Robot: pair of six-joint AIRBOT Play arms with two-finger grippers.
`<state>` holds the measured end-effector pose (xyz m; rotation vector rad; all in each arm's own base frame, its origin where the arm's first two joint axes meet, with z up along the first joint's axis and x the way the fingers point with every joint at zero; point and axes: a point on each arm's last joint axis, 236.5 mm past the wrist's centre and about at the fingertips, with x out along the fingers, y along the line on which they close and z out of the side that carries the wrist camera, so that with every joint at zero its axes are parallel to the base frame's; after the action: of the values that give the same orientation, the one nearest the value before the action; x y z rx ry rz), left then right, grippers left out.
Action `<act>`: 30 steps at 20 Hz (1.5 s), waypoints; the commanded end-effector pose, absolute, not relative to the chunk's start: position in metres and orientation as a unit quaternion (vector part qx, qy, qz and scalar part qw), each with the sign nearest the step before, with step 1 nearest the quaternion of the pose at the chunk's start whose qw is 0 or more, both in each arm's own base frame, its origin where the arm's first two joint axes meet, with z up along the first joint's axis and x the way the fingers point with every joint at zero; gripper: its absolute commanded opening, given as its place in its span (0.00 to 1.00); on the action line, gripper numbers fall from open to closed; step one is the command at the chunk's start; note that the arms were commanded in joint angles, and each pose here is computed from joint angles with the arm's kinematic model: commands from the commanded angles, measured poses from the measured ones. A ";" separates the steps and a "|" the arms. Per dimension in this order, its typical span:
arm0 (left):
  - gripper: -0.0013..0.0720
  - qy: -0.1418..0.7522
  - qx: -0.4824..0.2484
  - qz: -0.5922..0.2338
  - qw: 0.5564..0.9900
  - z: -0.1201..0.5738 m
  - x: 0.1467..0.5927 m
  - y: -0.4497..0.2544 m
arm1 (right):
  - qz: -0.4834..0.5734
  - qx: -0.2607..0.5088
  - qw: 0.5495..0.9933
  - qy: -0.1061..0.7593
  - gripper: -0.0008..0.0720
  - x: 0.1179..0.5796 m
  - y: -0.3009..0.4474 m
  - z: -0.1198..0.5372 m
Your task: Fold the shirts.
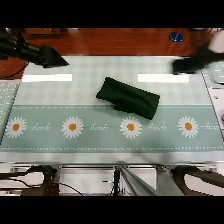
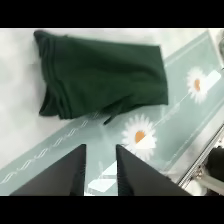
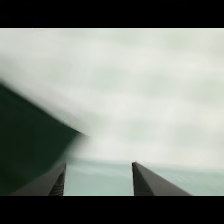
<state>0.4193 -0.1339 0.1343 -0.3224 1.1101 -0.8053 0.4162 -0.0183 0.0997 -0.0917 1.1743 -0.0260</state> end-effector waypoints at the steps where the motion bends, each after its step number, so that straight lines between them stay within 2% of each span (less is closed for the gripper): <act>1: 0.38 0.637 -0.103 -0.270 0.715 0.062 0.401 -0.090 | -0.164 0.026 0.739 0.653 0.66 0.306 -0.166 0.096; 3: 0.38 0.678 -0.065 -0.209 0.702 0.035 0.390 -0.061 | -0.090 0.207 0.732 0.643 0.67 0.293 -0.145 0.058; 4: 0.38 0.686 -0.065 -0.199 0.697 0.030 0.386 -0.057 | -0.045 0.278 0.728 0.625 0.77 0.293 -0.130 0.044; 5: 0.38 0.690 -0.068 -0.198 0.693 0.026 0.384 -0.058 | -0.002 0.342 0.724 0.599 0.81 0.297 -0.112 0.031; 7: 0.38 0.693 -0.068 -0.199 0.690 0.024 0.382 -0.060 | 0.045 0.408 0.716 0.565 0.81 0.304 -0.079 0.001; 9: 0.38 0.693 -0.068 -0.198 0.689 0.024 0.381 -0.062 | 0.050 0.438 0.704 0.557 0.81 0.303 -0.048 -0.039; 13: 0.38 0.690 -0.069 -0.197 0.693 0.029 0.381 -0.063 | 0.032 0.468 0.709 0.527 0.81 0.318 -0.003 -0.091; 21: 0.37 0.693 -0.069 -0.197 0.690 0.030 0.378 -0.063 | 0.101 0.473 0.697 0.530 0.78 0.367 0.116 -0.116; 22: 0.37 0.693 -0.069 -0.197 0.691 0.031 0.378 -0.063 | 0.115 0.463 0.698 0.534 0.68 0.371 0.129 -0.114; 23: 0.37 0.693 -0.069 -0.197 0.691 0.031 0.378 -0.063 | 0.129 0.454 0.702 0.534 0.47 0.377 0.139 -0.110; 24: 0.37 0.692 -0.069 -0.197 0.691 0.031 0.378 -0.063 | 0.140 0.449 0.709 0.525 0.20 0.387 0.141 -0.101; 25: 0.37 0.692 -0.068 -0.197 0.691 0.031 0.378 -0.063 | 0.162 0.450 0.711 0.516 0.04 0.397 0.145 -0.084; 28: 0.37 0.692 -0.068 -0.197 0.691 0.031 0.378 -0.063 | 0.237 0.444 0.720 0.478 0.04 0.420 0.136 -0.007; 30: 0.37 0.691 -0.066 -0.199 0.691 0.031 0.378 -0.066 | 0.234 0.414 0.740 0.475 0.04 0.421 0.107 0.041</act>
<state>0.3783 -0.0637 0.0306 -0.1517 1.5466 -0.4419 0.4206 0.1236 -0.0181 0.9639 1.0522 0.4583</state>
